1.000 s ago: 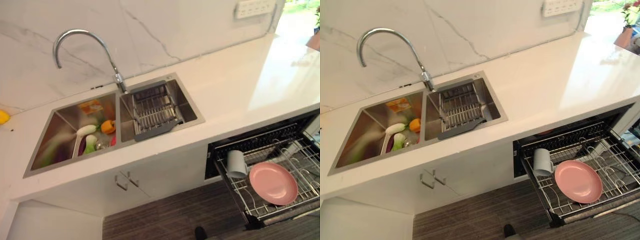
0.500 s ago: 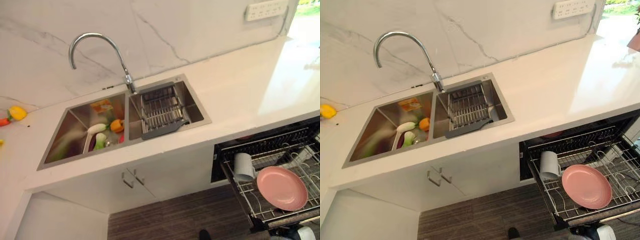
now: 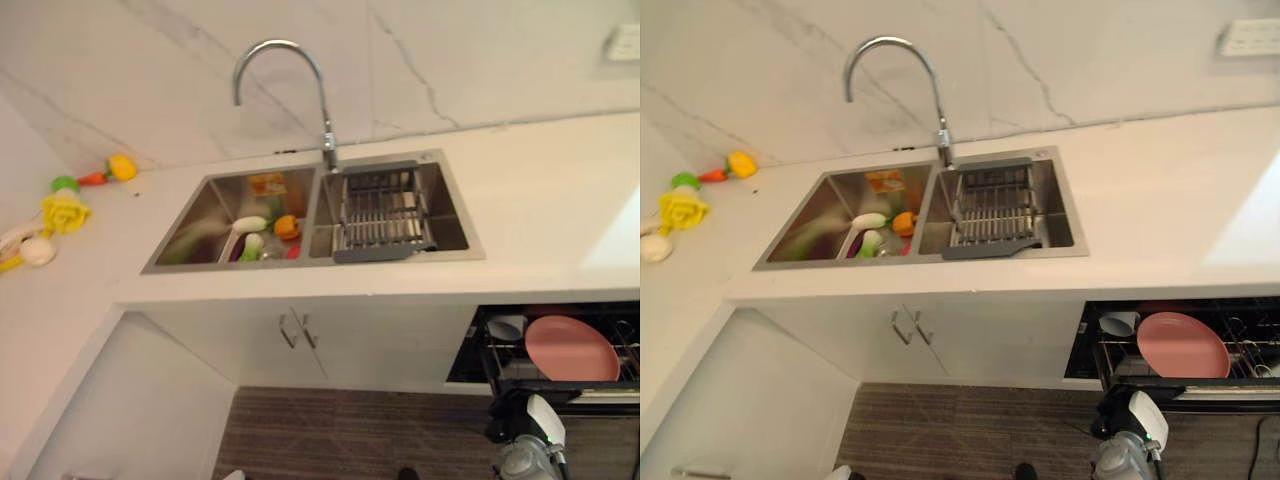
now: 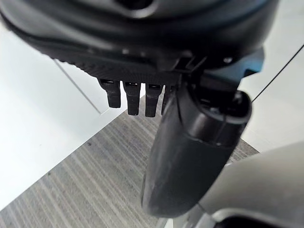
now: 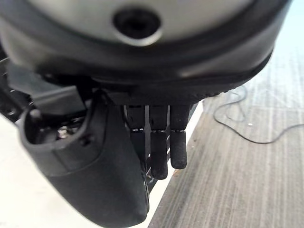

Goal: Place the dishes in the dishwasher.

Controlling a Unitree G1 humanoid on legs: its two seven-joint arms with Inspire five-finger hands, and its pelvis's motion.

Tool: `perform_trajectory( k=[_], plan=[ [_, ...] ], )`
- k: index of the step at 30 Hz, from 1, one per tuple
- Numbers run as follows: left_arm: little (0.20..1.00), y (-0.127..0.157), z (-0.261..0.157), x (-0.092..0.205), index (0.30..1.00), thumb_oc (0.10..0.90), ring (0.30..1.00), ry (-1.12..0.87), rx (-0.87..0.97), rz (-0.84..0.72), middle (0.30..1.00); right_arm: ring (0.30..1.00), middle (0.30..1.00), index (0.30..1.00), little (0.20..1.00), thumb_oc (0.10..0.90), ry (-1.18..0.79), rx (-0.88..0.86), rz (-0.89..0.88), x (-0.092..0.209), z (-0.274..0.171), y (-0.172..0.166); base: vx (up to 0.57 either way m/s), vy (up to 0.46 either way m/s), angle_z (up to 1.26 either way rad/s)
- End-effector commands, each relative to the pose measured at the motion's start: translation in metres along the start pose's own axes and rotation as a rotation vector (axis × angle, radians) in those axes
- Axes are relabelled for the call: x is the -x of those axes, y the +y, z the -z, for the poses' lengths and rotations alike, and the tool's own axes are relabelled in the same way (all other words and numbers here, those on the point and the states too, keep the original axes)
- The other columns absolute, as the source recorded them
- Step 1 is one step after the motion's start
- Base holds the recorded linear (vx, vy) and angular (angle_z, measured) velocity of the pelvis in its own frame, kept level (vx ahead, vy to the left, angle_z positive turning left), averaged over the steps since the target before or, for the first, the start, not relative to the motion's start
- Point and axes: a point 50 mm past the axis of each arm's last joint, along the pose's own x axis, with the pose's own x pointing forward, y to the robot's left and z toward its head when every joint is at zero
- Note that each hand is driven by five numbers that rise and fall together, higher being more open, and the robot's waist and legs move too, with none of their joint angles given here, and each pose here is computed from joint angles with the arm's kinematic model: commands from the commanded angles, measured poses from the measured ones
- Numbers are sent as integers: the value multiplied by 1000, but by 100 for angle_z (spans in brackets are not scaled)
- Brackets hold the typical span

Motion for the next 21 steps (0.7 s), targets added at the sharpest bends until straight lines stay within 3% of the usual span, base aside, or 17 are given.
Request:
perform_trajectory(
  k=[1,2,12,13,14,21],
  plan=[
    [900,11,-9,-5,900,800,900,12,-32,-29,900,300,300,300,300,400,-445,33,135,-18,-105,-37,1,-51,57],
    [900,11,0,-5,900,800,900,42,-36,-19,900,300,300,300,300,400,-405,134,157,-26,-91,-45,4,-37,48],
    [900,3,16,-2,900,800,900,125,18,12,900,300,300,300,300,400,-141,268,92,-24,-17,-28,8,-43,50],
    [900,2,17,-2,900,800,900,134,34,19,900,406,406,406,406,471,-123,305,53,-20,-8,-20,44,-38,38],
    [900,-1,21,0,900,800,900,161,71,27,900,900,900,900,900,800,-75,359,-10,-10,12,-5,38,-27,22],
    [900,-1,19,-1,900,800,900,152,68,32,900,900,900,900,900,800,-26,402,-6,-4,29,-3,26,-8,-6]
  ],
)
